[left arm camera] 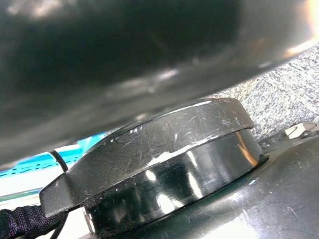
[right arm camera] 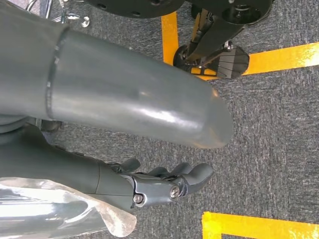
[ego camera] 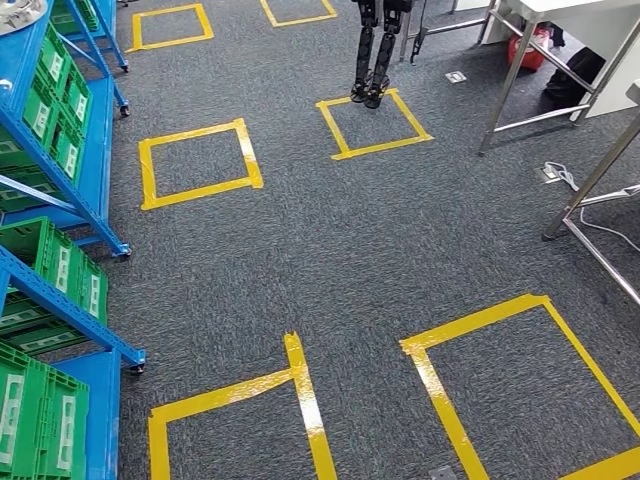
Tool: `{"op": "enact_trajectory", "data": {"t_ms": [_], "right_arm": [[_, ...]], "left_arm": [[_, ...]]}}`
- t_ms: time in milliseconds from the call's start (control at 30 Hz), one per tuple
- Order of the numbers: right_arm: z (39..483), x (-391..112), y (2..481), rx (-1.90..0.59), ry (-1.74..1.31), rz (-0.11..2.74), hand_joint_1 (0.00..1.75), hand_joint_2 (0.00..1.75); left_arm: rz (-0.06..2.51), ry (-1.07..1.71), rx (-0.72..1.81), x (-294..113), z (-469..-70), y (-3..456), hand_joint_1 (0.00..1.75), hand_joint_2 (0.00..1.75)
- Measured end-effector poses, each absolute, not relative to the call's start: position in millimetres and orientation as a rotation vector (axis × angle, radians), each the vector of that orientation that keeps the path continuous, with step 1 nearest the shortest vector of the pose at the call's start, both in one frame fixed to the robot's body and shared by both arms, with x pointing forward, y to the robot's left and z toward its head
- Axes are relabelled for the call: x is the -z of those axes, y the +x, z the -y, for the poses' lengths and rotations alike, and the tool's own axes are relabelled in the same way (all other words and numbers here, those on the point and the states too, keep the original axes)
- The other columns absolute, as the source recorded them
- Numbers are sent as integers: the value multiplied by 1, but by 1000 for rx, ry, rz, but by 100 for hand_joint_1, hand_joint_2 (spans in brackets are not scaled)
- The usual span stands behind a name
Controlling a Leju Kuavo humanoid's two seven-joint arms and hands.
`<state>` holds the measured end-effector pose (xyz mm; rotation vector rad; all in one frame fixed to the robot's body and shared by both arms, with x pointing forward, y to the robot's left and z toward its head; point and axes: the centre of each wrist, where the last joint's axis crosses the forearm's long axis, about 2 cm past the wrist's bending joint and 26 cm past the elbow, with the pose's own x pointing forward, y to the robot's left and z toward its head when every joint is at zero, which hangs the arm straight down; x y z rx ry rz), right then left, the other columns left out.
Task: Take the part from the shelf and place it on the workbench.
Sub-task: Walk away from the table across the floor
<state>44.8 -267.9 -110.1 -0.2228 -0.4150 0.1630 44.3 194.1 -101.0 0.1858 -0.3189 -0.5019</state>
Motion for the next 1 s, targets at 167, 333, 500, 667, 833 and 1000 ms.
{"op": "enact_trajectory", "data": {"t_ms": [167, 333, 500, 667, 833, 1000], "right_arm": [[268, 110, 45, -163, -223, 415, 0, 0], [268, 110, 45, -163, -225, 413, 0, 0], [269, 110, 45, -163, -227, 411, 0, 0], [269, 110, 45, -162, -227, 412, 0, 0], [270, 110, 44, -156, -231, 409, 0, 0], [270, 110, 43, -157, -231, 407, 0, 0]], "left_arm": [[320, 187, 502, 101, -194, 44, 0, 0], [322, 190, 500, 101, -194, 45, 0, 0], [321, 188, 498, 101, -193, 44, 0, 0], [323, 193, 498, 101, -194, 45, 0, 0], [325, 196, 499, 101, -195, 45, 0, 0], [326, 195, 499, 101, -195, 46, 0, 0]]}}
